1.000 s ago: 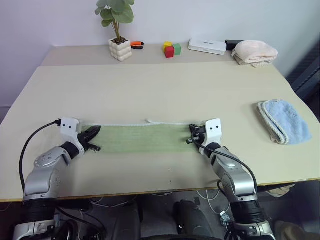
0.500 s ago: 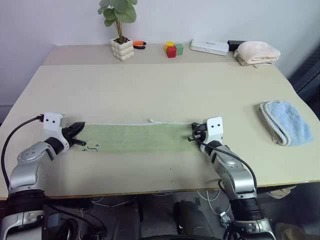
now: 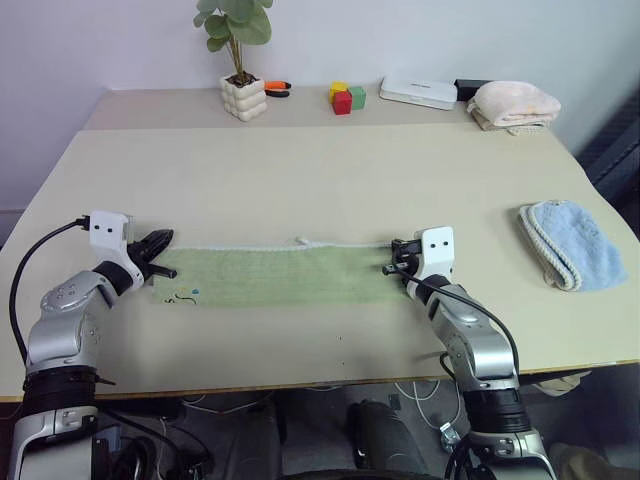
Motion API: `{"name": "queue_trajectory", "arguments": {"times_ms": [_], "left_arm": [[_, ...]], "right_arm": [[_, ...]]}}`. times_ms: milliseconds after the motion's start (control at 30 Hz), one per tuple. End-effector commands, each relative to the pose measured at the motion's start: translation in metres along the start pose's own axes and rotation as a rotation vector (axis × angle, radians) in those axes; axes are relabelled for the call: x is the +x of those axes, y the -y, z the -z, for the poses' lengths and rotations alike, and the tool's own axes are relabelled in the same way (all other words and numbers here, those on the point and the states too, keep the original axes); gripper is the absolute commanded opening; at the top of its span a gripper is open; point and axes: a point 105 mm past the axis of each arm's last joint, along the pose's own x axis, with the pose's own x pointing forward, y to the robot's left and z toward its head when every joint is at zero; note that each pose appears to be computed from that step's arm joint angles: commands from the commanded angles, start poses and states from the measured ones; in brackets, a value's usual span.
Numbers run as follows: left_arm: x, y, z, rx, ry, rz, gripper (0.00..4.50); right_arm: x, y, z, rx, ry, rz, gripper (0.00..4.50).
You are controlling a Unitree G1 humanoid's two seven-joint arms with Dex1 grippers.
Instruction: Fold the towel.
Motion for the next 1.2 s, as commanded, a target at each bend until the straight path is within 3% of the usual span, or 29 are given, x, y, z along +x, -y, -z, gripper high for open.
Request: {"name": "queue_trajectory", "arguments": {"times_ms": [33, 133, 267, 367, 467, 633, 800, 967, 1200], "left_arm": [[-0.003, 0.012, -0.037, 0.004, 0.100, 0.144, 0.87], [-0.006, 0.021, -0.054, 0.035, 0.130, 0.270, 2.27], [-0.013, 0.033, -0.067, 0.028, 0.154, 0.438, 4.41], [-0.024, 0.048, -0.066, 0.009, 0.141, 0.607, 4.47], [-0.033, 0.063, -0.063, 0.013, 0.105, 0.757, 4.47], [-0.043, 0.081, -0.051, 0.073, 0.018, 0.923, 4.47], [-0.043, 0.090, -0.048, 0.082, -0.008, 1.000, 4.47], [-0.045, 0.090, -0.042, 0.067, -0.067, 1.050, 4.47], [-0.047, 0.085, -0.042, 0.213, -0.075, 1.052, 4.47]], "right_arm": [[-0.009, 0.016, -0.061, 0.135, 0.196, -0.016, 0.82], [-0.016, 0.037, -0.081, 0.336, 0.237, 0.022, 2.23], [-0.029, 0.043, -0.081, 0.504, 0.180, -0.018, 4.35], [-0.045, 0.042, -0.078, 0.643, 0.140, -0.048, 4.44], [-0.074, 0.014, -0.075, 0.730, 0.050, -0.267, 4.44], [-0.115, 0.043, -0.062, 0.837, -0.041, -0.215, 4.44], [-0.143, 0.040, -0.041, 0.930, -0.168, -0.216, 4.44], [-0.140, 0.026, -0.026, 0.972, -0.212, -0.202, 4.44], [-0.124, 0.021, -0.015, 1.073, -0.199, -0.157, 4.44]]}}
